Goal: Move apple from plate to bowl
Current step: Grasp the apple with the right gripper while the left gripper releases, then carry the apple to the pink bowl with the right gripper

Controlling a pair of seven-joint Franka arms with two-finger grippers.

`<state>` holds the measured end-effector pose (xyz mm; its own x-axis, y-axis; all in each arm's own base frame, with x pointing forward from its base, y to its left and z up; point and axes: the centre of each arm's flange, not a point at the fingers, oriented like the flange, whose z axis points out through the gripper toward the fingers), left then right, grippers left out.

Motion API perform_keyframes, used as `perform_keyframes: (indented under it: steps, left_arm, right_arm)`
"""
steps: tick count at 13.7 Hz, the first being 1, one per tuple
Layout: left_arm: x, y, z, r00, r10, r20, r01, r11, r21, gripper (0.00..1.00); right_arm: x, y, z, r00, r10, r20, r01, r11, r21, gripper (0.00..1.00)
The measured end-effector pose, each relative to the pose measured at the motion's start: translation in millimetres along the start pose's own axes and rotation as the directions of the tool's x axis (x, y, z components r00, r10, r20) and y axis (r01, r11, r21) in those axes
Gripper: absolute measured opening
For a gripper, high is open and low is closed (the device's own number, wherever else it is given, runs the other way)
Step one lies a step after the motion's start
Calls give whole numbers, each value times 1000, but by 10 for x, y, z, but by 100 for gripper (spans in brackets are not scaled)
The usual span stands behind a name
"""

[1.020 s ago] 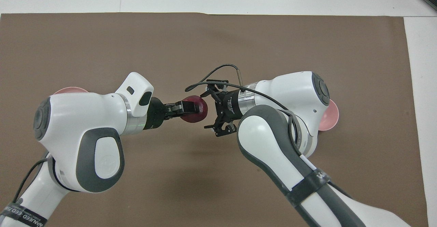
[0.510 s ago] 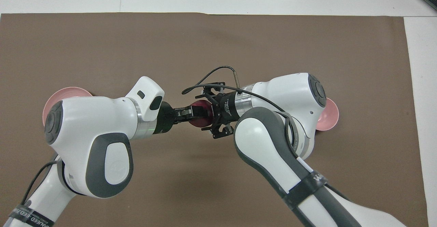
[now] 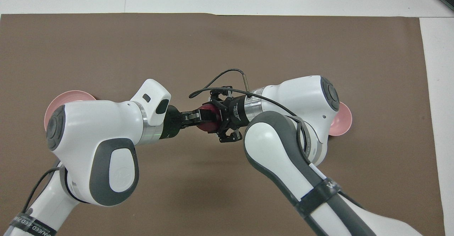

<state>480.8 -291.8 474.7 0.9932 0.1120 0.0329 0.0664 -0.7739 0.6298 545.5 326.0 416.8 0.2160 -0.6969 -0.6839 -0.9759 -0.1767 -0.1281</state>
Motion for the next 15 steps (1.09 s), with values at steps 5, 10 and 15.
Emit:
perform_keyframes:
  steps: [5, 10, 15]
  left_arm:
    - [16, 52, -37, 1000, 21, -10, -21, 1000, 9, 100]
    - [53, -15, -48, 991, 130, -18, -127, 983, 133, 100]
    - [222, -414, -207, 959, 270, 91, -283, 862, 420, 100]
  right_arm:
    - [101, 18, -59, 992, -126, -11, 125, 989, -73, 72]
    - [419, 31, -360, 922, -372, -108, 331, 901, -282, 72]
    - [734, 95, -524, 810, -564, -163, 450, 775, -445, 72]
